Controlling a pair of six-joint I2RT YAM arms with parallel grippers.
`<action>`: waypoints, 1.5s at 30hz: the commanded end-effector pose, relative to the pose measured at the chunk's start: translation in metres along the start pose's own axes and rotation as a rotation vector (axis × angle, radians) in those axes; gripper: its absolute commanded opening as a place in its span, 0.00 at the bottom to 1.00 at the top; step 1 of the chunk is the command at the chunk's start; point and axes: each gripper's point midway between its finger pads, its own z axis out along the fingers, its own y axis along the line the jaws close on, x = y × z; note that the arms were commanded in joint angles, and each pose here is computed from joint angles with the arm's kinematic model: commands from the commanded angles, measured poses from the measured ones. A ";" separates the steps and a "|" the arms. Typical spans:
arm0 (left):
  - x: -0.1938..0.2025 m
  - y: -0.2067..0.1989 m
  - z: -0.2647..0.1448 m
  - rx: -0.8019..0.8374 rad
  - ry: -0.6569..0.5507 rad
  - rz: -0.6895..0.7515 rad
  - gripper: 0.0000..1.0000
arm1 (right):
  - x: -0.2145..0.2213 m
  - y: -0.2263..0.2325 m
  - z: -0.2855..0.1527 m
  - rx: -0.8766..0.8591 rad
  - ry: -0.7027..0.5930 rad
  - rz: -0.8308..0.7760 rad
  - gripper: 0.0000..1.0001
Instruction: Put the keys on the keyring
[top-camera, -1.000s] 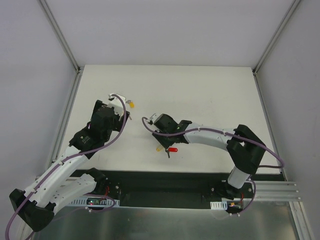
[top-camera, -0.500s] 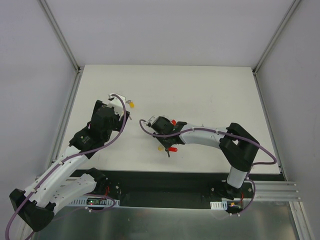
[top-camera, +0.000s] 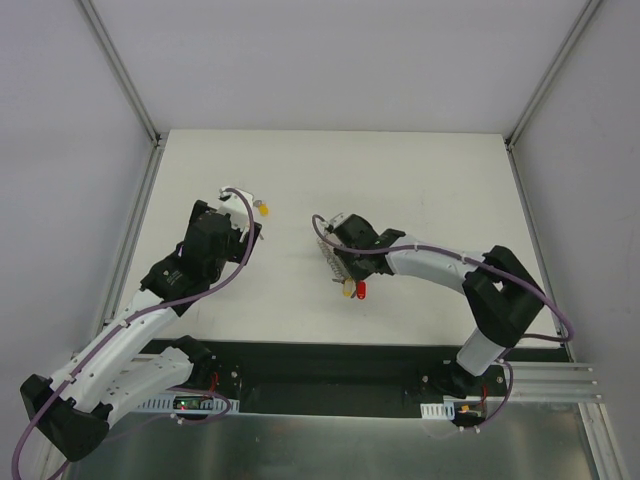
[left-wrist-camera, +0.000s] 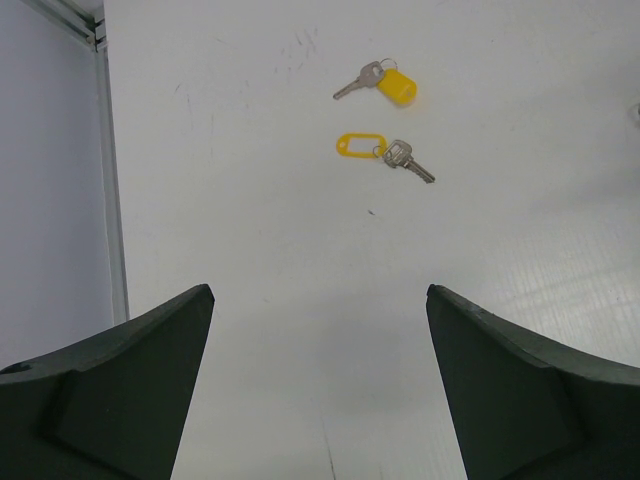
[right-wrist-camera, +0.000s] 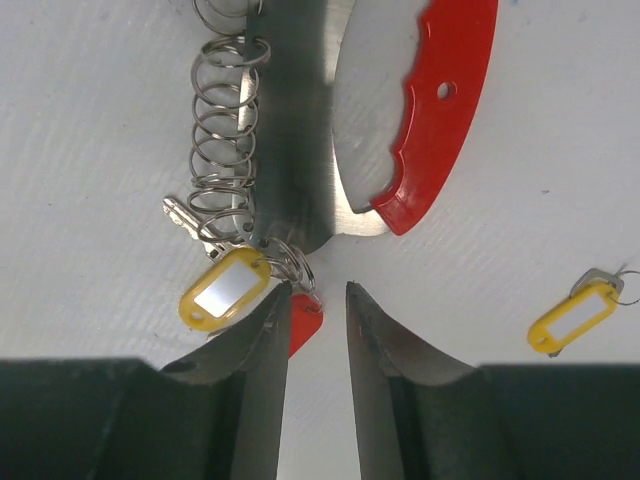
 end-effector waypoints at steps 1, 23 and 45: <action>-0.002 0.003 0.001 -0.012 -0.001 -0.014 0.88 | -0.023 0.003 -0.020 -0.053 -0.082 0.039 0.34; 0.000 0.003 0.002 -0.014 0.006 -0.009 0.88 | -0.039 -0.053 0.037 0.102 -0.057 0.355 0.46; -0.001 0.005 0.001 -0.021 0.003 -0.008 0.88 | -0.074 0.034 0.047 -0.350 -0.036 -0.174 0.17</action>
